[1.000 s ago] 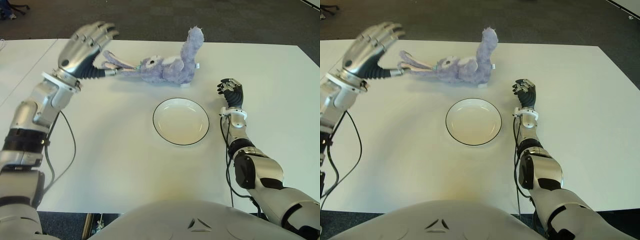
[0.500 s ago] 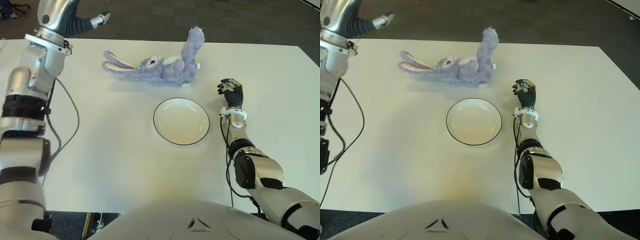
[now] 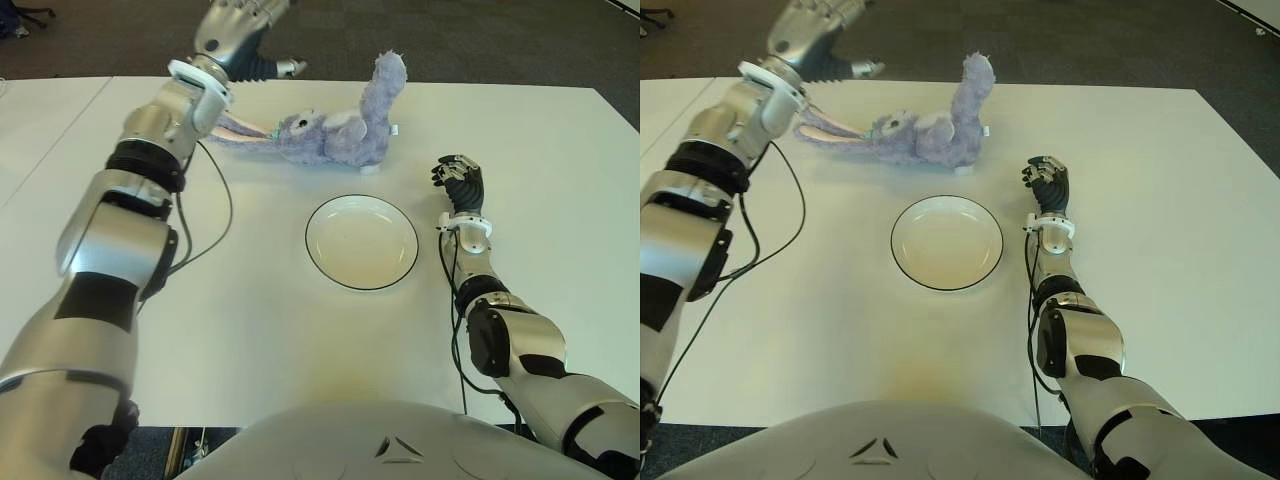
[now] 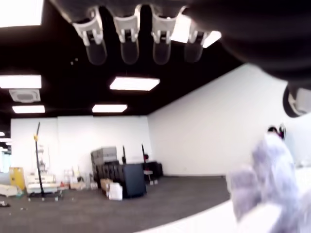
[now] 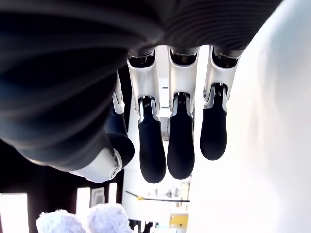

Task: Put the doll into the plate.

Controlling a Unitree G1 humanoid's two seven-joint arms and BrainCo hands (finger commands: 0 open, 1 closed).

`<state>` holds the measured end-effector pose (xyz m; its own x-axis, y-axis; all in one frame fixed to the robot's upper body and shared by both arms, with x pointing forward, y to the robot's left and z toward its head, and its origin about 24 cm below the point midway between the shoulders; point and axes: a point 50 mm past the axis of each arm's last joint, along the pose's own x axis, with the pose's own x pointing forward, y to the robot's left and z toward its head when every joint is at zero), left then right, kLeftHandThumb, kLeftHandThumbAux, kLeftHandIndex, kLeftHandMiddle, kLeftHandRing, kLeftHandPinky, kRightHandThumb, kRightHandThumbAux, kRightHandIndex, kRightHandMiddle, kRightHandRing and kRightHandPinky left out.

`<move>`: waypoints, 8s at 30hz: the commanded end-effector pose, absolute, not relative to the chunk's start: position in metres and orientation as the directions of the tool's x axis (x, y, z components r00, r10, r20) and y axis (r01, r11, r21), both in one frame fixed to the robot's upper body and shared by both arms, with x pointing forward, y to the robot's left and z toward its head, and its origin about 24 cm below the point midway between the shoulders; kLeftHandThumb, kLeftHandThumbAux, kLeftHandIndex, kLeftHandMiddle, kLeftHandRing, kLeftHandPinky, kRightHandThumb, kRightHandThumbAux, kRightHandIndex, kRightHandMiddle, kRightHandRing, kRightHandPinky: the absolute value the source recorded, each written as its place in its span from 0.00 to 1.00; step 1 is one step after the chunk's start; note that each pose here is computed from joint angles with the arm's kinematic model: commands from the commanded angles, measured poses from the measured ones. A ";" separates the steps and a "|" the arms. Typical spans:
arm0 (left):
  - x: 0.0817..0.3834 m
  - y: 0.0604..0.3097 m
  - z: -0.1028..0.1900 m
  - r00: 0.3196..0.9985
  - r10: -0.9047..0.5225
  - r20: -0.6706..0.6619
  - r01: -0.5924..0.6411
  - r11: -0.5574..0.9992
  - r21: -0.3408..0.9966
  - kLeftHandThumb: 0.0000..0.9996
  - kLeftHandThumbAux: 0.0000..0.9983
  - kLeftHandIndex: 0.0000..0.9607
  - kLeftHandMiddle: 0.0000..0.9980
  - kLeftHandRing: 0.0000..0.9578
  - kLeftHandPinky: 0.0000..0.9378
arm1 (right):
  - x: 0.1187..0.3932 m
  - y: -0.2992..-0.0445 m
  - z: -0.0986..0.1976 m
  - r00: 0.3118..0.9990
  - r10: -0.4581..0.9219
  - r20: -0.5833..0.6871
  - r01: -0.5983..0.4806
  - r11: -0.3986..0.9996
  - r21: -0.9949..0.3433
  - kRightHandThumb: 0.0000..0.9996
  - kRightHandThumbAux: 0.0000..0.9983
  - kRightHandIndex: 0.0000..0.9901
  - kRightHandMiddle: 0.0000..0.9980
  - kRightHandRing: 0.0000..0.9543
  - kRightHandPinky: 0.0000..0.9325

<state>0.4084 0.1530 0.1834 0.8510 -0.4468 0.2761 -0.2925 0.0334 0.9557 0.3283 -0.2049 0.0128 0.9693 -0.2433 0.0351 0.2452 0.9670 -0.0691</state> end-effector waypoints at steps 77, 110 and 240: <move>0.336 0.154 -0.024 0.780 -0.158 -0.605 0.599 -0.089 0.796 0.10 0.39 0.00 0.00 0.00 0.00 | 0.239 -0.196 -0.092 0.860 -0.272 -0.432 0.254 0.962 -0.100 0.68 0.73 0.42 0.48 0.52 0.51; 0.327 0.184 -0.031 0.910 -0.028 -0.414 0.401 -0.200 0.894 0.88 0.45 0.12 0.00 0.11 0.35 | 0.241 -0.196 -0.089 0.860 -0.303 -0.409 0.282 0.953 -0.114 0.69 0.73 0.43 0.56 0.59 0.60; 0.366 0.167 0.046 0.949 -0.312 0.049 -0.104 -0.164 0.981 0.85 0.67 0.42 0.56 0.84 0.88 | 0.241 -0.188 -0.090 0.873 -0.262 -0.412 0.243 0.965 -0.098 0.69 0.73 0.43 0.56 0.59 0.58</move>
<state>0.3798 0.1570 0.0678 0.9536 -0.2766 0.1190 -0.1538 -0.1076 0.9822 0.3268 -0.2040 0.0112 0.9638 -0.2642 0.0351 0.2660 0.9620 -0.0622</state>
